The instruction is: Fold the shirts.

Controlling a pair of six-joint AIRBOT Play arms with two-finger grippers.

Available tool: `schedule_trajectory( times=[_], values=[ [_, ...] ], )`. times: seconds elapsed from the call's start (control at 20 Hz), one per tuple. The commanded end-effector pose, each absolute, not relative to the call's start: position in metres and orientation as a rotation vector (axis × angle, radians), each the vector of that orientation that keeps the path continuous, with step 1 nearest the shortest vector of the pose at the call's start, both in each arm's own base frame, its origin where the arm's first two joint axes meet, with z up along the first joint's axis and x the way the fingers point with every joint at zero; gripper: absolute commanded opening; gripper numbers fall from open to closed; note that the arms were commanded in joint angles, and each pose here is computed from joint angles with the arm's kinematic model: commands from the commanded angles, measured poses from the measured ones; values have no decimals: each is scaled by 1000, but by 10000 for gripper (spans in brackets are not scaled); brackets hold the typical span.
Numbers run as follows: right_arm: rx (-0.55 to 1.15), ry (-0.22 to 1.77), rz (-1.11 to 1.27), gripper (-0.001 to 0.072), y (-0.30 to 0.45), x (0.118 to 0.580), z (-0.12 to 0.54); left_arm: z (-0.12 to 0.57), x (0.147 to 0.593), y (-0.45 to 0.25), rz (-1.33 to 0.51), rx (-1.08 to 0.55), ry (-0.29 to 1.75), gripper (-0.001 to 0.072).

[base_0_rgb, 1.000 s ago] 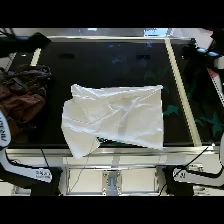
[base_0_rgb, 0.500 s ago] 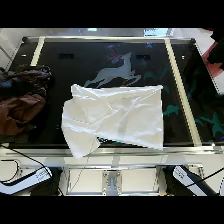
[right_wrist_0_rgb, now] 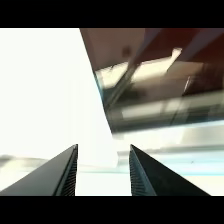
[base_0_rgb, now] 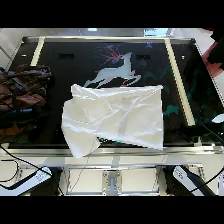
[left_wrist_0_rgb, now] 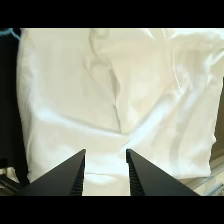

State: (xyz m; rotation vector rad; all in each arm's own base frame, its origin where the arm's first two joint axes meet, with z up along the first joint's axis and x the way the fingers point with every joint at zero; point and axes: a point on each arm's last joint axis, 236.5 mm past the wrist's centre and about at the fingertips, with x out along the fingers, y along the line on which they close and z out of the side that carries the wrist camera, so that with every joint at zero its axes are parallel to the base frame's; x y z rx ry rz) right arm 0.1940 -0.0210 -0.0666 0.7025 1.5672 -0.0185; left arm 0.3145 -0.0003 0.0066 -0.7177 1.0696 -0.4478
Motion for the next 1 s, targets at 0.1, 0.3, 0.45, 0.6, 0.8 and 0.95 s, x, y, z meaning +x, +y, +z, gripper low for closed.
schedule_trajectory(
  times=[0.1, 0.3, 0.45, 0.6, 0.8, 0.95],
  values=[
    [798, 1715, 26, 381, 11, 150, -105, 5, 311, -5, -460, -736, 1075, 282],
    [819, 1726, 64, 379, 19, 149, -109, 8, 313, -6, -464, -748, 1061, 281],
    [821, 1729, 63, 377, 19, 148, -110, 13, 317, -8, -470, -767, 1040, 282],
    [835, 1736, 91, 369, 23, 149, -111, 14, 318, -8, -472, -771, 1034, 282],
    [892, 1740, 170, 247, 36, 153, -112, 14, 318, -8, -472, -772, 1034, 281],
    [935, 1640, 223, 52, 44, 176, -107, 14, 318, -8, -472, -772, 1035, 282]
  ],
)
